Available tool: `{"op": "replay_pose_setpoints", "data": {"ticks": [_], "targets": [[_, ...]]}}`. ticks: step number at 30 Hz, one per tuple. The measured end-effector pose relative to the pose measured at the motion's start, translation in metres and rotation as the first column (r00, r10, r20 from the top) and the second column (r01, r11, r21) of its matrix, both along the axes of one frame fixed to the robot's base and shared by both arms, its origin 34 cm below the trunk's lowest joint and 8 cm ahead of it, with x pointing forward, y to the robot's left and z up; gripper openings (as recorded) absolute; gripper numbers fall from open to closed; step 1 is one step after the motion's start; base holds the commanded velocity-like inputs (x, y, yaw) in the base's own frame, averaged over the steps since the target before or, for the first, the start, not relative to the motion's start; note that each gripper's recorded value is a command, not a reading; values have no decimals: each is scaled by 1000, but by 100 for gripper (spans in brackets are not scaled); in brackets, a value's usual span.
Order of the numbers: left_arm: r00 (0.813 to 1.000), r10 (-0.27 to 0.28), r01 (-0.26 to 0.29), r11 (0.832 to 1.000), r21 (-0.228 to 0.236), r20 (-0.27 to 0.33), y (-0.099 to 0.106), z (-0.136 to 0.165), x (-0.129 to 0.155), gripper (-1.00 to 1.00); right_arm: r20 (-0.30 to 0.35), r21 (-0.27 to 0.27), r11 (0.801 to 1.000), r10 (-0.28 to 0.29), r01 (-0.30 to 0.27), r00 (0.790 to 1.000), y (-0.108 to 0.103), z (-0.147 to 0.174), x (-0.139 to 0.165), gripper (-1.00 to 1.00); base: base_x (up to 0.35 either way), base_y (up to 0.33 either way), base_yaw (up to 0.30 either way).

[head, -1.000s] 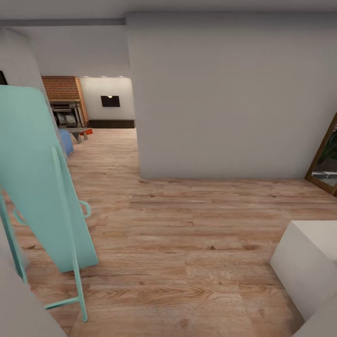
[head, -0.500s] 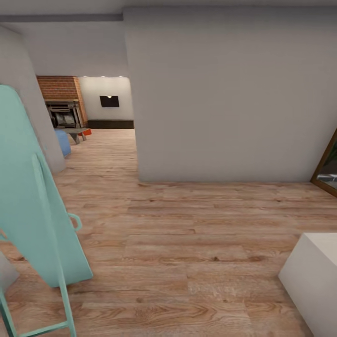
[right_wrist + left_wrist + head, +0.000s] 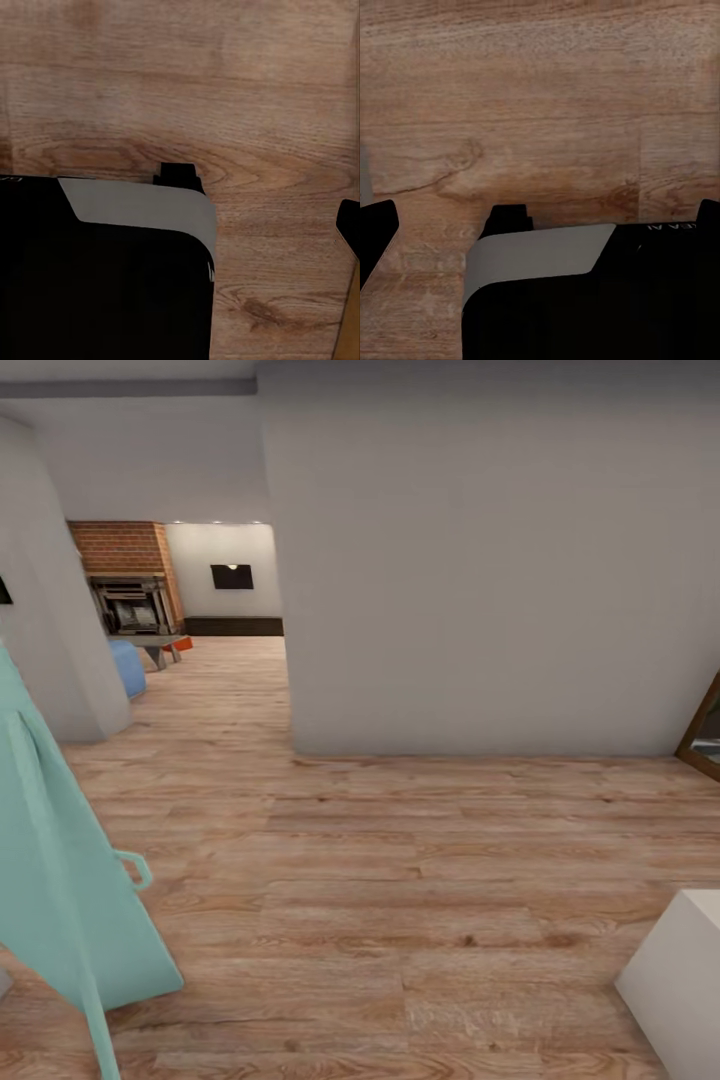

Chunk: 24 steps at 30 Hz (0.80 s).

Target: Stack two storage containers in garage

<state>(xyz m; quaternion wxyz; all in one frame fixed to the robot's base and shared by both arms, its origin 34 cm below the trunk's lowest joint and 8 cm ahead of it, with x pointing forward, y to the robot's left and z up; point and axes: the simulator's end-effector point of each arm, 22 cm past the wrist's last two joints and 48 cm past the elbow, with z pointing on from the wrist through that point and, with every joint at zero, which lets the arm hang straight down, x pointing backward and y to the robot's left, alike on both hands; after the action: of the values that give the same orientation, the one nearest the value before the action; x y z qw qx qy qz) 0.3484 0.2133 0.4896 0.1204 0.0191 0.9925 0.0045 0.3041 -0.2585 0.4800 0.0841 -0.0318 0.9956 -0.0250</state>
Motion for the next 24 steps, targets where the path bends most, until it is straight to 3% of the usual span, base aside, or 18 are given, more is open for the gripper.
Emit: {"op": "replay_pose_setpoints", "data": {"ticks": [4,24], "targets": [[1000,1,-1,1000,5,-31,4,-5,-25,100,0,0,1000,0,0,1000,0,0,0,100,320,0,0],[998,3,-2,1000,21,-56,17,-10,-50,100,3,0,1000,1,-1,1000,0,0,1,100,320,0,0]]}}
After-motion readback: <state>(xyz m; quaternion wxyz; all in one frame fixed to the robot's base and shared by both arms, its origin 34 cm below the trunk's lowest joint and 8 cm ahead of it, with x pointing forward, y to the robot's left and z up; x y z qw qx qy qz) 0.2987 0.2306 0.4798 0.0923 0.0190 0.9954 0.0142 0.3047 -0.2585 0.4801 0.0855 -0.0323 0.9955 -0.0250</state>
